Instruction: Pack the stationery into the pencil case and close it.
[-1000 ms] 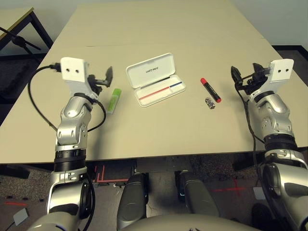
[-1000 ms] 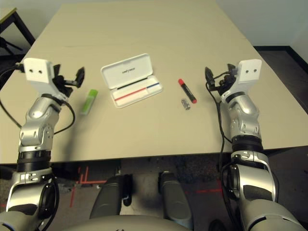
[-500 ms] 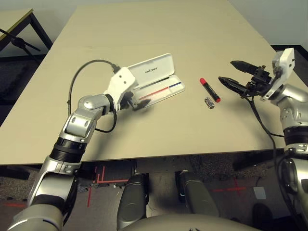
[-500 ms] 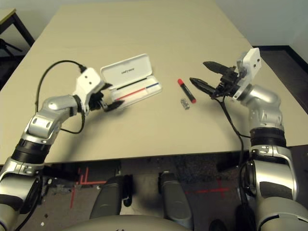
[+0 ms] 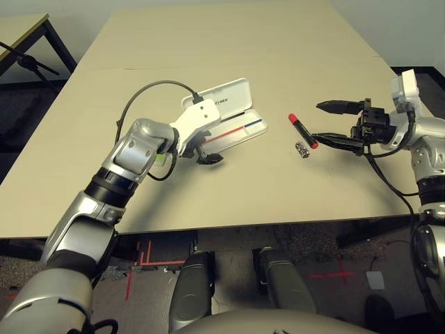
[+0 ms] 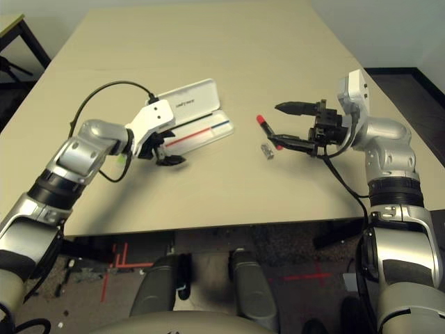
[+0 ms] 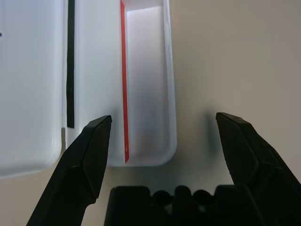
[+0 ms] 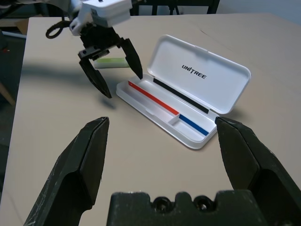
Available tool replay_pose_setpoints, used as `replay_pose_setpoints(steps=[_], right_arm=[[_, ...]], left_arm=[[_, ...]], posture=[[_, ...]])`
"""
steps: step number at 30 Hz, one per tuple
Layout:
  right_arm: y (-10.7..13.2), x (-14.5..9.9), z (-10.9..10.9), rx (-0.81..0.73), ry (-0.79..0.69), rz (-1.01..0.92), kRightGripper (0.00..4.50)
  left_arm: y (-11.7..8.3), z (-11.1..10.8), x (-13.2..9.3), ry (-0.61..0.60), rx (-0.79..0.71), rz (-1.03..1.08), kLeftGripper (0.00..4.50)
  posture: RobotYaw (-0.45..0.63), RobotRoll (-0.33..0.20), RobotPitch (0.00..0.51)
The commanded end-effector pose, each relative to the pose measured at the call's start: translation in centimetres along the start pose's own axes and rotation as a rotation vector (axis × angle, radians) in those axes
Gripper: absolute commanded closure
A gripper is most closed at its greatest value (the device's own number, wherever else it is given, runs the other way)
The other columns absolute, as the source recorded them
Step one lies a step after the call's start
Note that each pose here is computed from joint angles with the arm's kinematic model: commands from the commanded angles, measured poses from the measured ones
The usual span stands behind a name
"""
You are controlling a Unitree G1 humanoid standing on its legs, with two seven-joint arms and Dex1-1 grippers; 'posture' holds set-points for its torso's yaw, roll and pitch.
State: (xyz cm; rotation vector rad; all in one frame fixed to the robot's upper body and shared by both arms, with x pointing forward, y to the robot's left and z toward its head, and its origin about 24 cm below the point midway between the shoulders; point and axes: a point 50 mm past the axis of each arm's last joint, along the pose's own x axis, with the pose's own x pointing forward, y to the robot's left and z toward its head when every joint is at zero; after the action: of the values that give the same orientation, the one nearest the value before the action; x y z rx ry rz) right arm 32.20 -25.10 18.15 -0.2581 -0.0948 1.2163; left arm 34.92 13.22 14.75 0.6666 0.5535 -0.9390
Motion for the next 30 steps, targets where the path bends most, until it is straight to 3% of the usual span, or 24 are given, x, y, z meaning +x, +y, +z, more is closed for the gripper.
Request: replay_pose_setpoints(steps=[1,19,22,30], right_arm=[[0.2,0.0,0.2,-0.008,0.002,0.016,0.00],[1.1,-0.4,-0.2,0.005,-0.012,-0.019,0.00],[1.2,-0.4,-0.2,0.008,-0.015,-0.018,0.00],[1.4,-0.5,-0.1,0.011,-0.021,-0.021,0.00]], left_arm=[[-0.3,0.2,0.8,0.045,0.028,-0.033,0.04],[-1.7,-0.6,2.5,0.118,0.043,-0.142,0.04],[-1.8,-0.7,2.7,0.127,0.042,-0.155,0.66],[-1.8,-1.0,3.2,0.143,0.054,-0.170,3.64]], posture=[[-0.06,0.000,0.115],[-0.08,0.000,0.125],[-0.08,0.000,0.124],[-0.09,0.000,0.121]])
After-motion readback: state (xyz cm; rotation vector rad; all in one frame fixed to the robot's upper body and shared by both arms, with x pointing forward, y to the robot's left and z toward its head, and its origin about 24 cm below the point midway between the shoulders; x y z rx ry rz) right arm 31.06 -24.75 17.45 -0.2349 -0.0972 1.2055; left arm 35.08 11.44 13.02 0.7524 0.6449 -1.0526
